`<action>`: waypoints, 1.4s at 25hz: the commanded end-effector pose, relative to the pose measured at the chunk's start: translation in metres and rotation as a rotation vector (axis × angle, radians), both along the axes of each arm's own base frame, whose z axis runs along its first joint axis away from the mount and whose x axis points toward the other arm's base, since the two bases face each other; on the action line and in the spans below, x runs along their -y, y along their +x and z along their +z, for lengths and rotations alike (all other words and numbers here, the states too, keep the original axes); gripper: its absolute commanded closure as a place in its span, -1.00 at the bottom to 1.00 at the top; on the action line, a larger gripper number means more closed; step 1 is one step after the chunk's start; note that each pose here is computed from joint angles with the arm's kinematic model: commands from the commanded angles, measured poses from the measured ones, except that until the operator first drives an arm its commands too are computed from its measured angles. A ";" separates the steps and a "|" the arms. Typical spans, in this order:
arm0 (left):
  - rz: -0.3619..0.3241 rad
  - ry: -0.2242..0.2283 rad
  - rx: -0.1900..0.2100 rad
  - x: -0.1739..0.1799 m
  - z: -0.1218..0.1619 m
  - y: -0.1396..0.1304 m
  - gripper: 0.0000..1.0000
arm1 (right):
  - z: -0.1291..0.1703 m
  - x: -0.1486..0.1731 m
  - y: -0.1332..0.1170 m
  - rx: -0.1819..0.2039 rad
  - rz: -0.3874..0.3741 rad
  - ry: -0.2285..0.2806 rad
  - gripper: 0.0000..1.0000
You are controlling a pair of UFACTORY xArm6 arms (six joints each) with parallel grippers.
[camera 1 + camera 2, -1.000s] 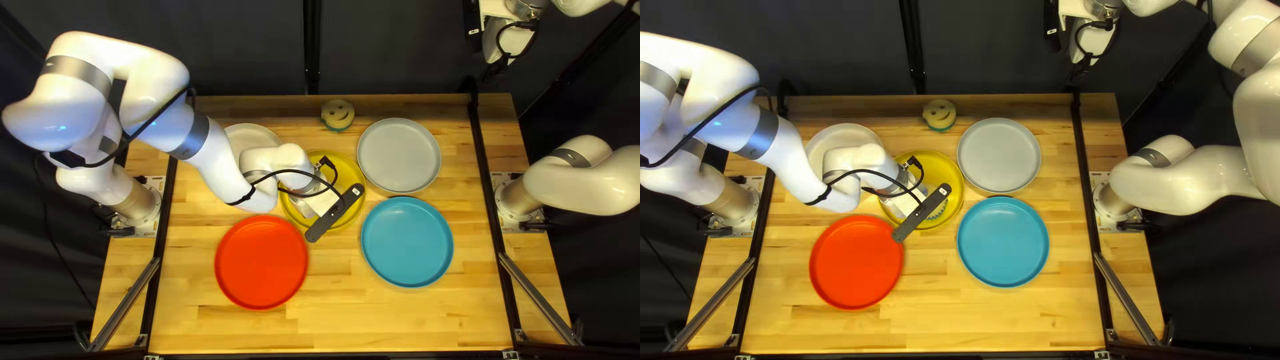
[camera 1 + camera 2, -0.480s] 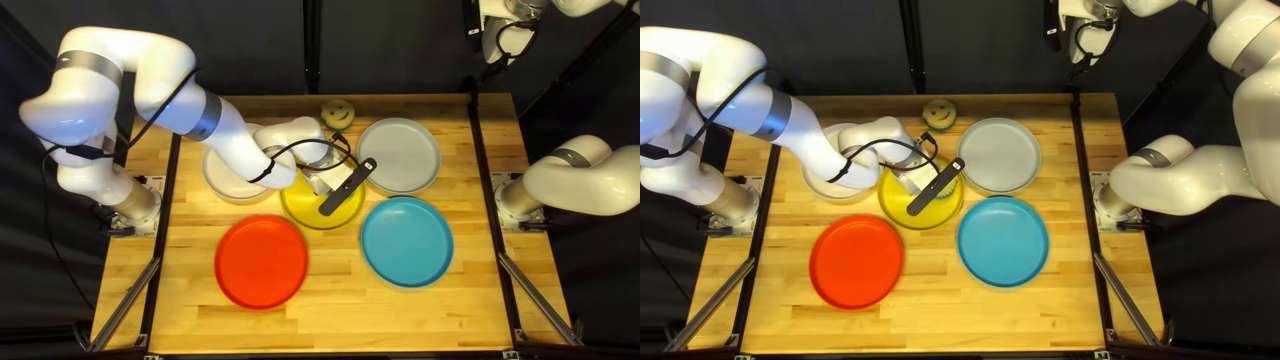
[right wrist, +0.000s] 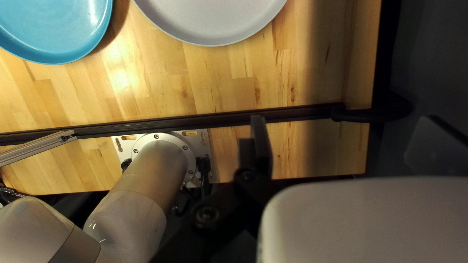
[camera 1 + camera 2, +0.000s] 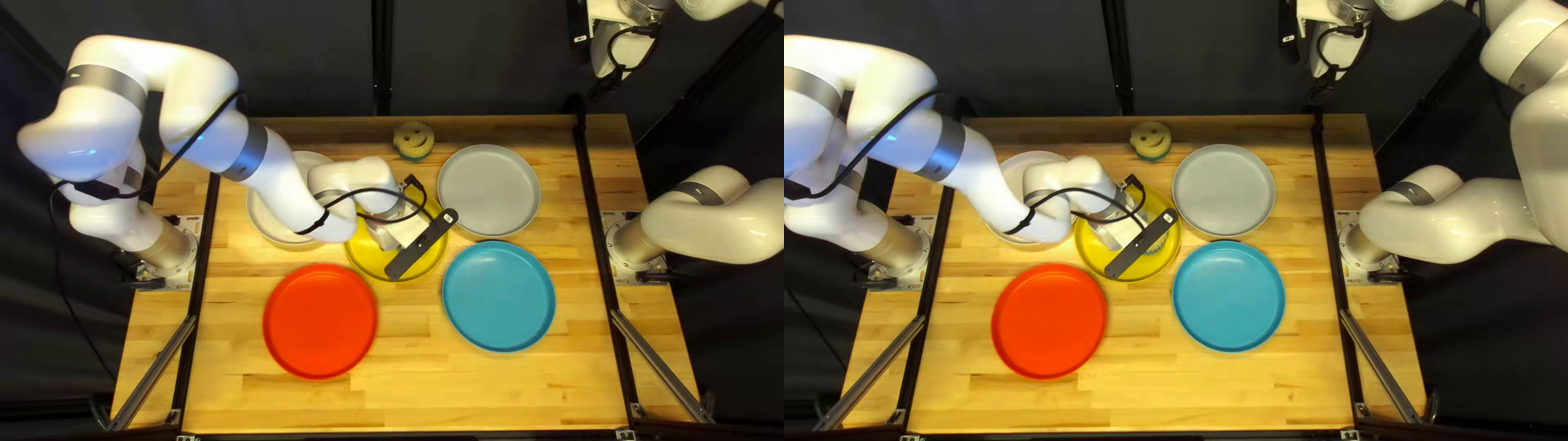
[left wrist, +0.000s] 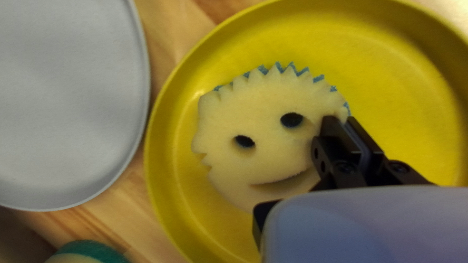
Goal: Pick up sponge and scrub the plate
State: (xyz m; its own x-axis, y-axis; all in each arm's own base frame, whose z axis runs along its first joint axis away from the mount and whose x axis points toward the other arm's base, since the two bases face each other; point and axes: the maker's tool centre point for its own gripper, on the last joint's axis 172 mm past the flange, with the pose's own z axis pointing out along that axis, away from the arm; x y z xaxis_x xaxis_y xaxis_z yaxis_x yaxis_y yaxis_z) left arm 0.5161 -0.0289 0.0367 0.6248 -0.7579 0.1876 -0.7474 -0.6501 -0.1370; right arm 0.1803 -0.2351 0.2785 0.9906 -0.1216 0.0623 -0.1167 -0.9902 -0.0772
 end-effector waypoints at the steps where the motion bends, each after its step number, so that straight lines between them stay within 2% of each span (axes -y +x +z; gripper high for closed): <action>1: -0.001 0.009 -0.003 0.012 0.001 -0.010 1.00 | 0.000 0.000 0.000 0.000 0.000 0.000 -1.00; 6: -0.002 0.013 -0.003 0.007 0.002 0.002 1.00 | 0.000 0.000 0.000 0.000 0.000 0.000 -1.00; 12: -0.003 0.013 -0.002 -0.022 0.001 0.024 1.00 | 0.000 0.000 0.000 0.000 0.000 0.000 -1.00; 19: -0.002 0.007 -0.009 -0.046 0.002 0.034 1.00 | 0.000 0.000 0.000 0.000 0.000 0.000 -1.00; 24: 0.001 -0.001 -0.010 -0.040 0.000 0.023 1.00 | 0.000 0.000 0.000 0.000 0.000 0.000 -1.00; 35: 0.014 -0.009 -0.018 0.008 0.000 -0.023 1.00 | 0.000 0.000 0.000 0.000 0.000 0.000 -1.00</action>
State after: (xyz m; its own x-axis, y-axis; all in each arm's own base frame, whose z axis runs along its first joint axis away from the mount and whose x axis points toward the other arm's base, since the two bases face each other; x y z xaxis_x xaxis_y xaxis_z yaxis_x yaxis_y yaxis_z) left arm 0.4992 -0.0278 0.0342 0.6373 -0.7491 0.1811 -0.7425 -0.6597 -0.1158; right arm 0.1803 -0.2351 0.2785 0.9906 -0.1216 0.0623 -0.1167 -0.9902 -0.0772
